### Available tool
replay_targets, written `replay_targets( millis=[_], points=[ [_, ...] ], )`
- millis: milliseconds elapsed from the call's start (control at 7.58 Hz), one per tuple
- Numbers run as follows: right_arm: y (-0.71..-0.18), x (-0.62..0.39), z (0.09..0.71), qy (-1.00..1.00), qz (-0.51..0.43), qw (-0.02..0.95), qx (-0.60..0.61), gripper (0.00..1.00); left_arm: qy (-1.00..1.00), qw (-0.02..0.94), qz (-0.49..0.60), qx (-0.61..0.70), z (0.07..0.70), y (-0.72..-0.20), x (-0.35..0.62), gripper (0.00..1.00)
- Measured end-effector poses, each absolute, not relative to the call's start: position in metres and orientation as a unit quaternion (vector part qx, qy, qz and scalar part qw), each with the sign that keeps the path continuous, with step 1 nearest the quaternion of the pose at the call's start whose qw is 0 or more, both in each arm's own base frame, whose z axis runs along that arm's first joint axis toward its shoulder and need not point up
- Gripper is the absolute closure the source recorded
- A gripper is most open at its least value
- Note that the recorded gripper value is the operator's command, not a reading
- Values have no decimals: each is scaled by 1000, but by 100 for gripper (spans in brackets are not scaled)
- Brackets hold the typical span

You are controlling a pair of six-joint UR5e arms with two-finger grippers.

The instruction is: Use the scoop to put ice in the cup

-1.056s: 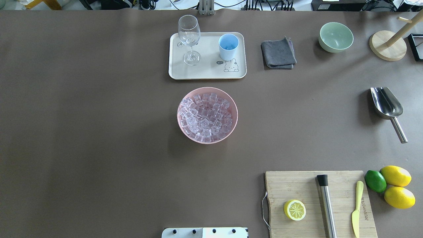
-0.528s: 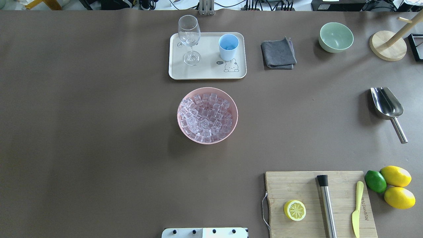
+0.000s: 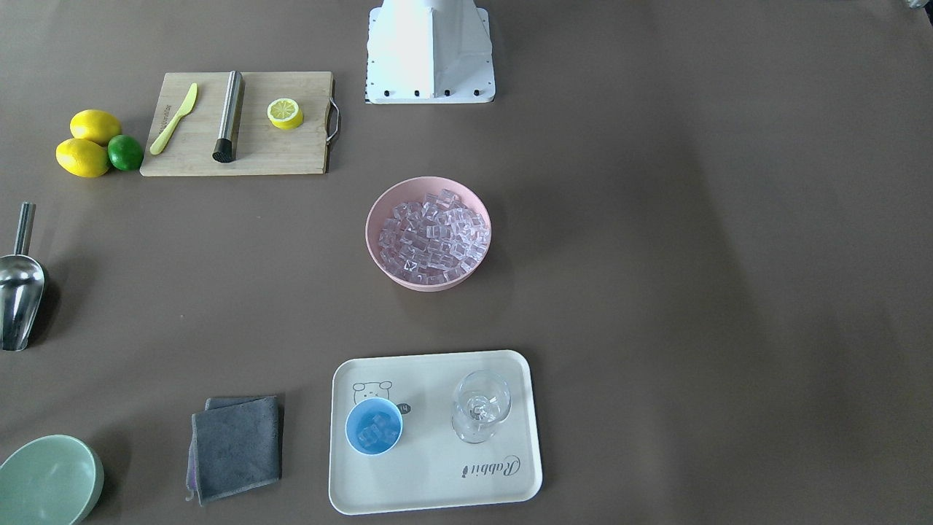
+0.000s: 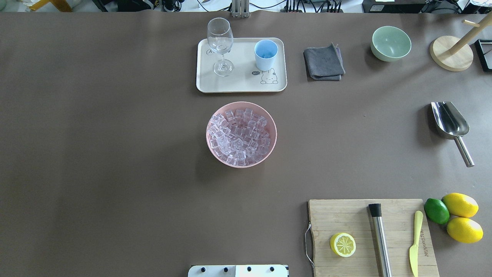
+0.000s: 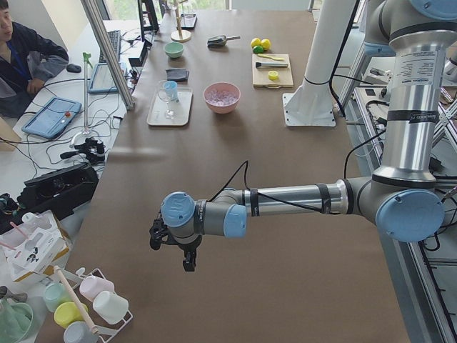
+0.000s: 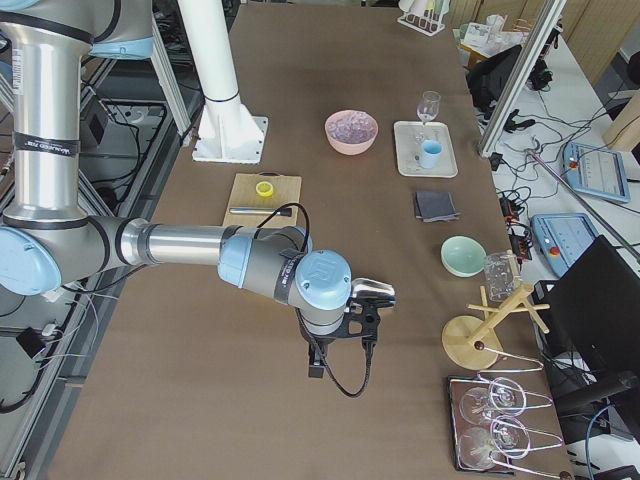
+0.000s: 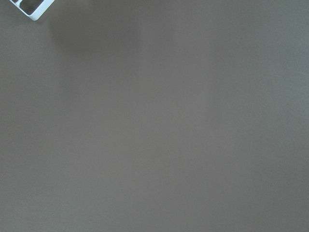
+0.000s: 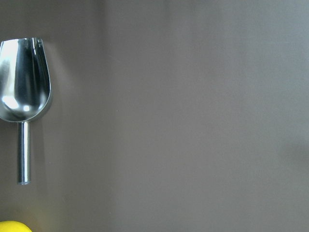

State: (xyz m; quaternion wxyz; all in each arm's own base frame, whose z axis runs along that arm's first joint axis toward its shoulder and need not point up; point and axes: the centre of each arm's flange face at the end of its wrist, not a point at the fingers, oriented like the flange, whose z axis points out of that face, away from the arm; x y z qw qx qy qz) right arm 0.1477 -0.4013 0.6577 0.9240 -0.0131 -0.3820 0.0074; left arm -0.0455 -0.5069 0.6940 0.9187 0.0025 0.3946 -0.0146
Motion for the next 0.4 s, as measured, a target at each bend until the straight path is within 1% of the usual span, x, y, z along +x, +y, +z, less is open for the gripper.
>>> replay_targets(
  millis=[396],
  points=[
    [-406, 149, 654, -379, 4, 925, -8, 0, 395, 919, -15, 2, 695, -507, -46, 0]
  ],
)
